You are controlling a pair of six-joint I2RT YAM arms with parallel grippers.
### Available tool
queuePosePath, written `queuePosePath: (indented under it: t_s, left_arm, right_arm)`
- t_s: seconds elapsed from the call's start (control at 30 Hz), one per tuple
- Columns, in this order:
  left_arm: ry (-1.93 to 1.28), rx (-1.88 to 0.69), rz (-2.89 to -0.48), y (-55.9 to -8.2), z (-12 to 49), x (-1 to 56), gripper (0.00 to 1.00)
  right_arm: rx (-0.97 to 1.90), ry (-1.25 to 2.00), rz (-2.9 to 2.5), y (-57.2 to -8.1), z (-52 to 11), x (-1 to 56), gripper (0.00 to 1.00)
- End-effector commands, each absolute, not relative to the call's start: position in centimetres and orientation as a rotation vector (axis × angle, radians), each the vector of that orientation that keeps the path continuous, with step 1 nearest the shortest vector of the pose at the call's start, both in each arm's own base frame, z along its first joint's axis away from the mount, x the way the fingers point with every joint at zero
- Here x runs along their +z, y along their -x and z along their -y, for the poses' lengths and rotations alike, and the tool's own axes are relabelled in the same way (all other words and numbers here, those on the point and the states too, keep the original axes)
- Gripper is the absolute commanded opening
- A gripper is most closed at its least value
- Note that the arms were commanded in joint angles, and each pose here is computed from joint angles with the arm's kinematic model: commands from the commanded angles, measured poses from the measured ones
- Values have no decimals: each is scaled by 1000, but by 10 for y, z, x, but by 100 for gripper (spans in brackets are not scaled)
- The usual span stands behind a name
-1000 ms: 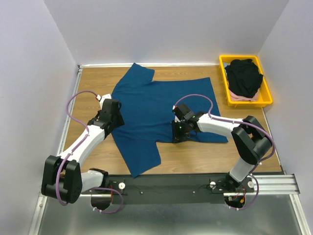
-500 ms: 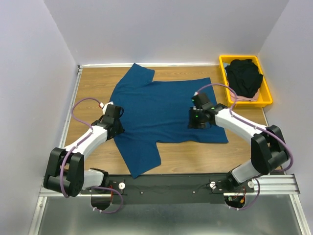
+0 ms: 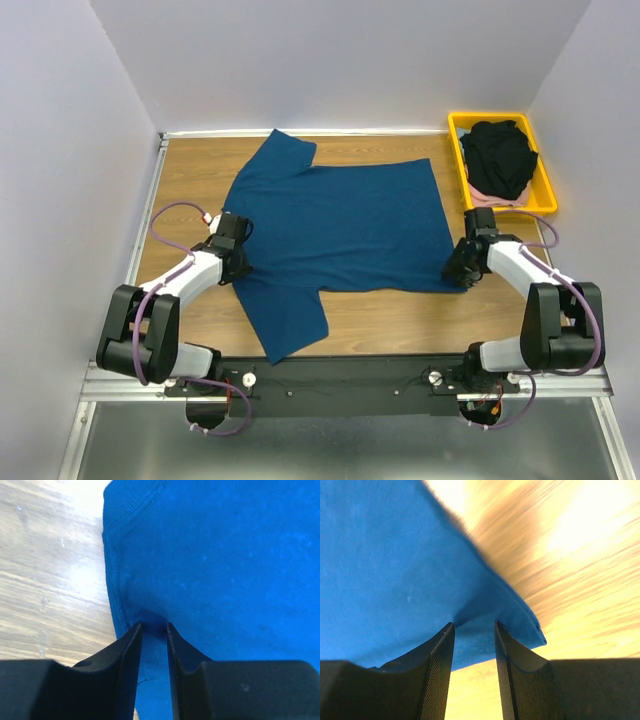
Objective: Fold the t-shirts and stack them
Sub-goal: Flatten the tshirt out
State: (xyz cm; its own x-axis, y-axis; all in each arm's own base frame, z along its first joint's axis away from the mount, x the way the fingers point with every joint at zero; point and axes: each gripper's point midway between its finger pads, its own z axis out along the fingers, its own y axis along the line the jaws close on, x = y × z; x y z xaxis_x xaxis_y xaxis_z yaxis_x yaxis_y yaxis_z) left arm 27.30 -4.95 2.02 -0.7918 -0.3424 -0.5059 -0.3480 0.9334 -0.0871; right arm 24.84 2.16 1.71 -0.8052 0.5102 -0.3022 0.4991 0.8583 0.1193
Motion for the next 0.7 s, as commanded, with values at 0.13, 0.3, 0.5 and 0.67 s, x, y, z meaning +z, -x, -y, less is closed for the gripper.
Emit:
queuePosePath:
  t_s: [0.13,0.3,0.5,0.67]
  left_arm:
    - [461,156,-2587,-278,26,12,34]
    - [465,175,-2594,-282,20,10,34]
    - [480,76,-2595,-281,33,18,36]
    - [495,13,-2609,-276,41,24,37]
  right_arm:
    - [45,-999,-2596,-252,14,2,44]
    - [19,-986,-2594,-260,23,4,44]
    - [104,-910,-2600,-260,13,17,45]
    - [144,-878,-2634,-249,6,23,45]
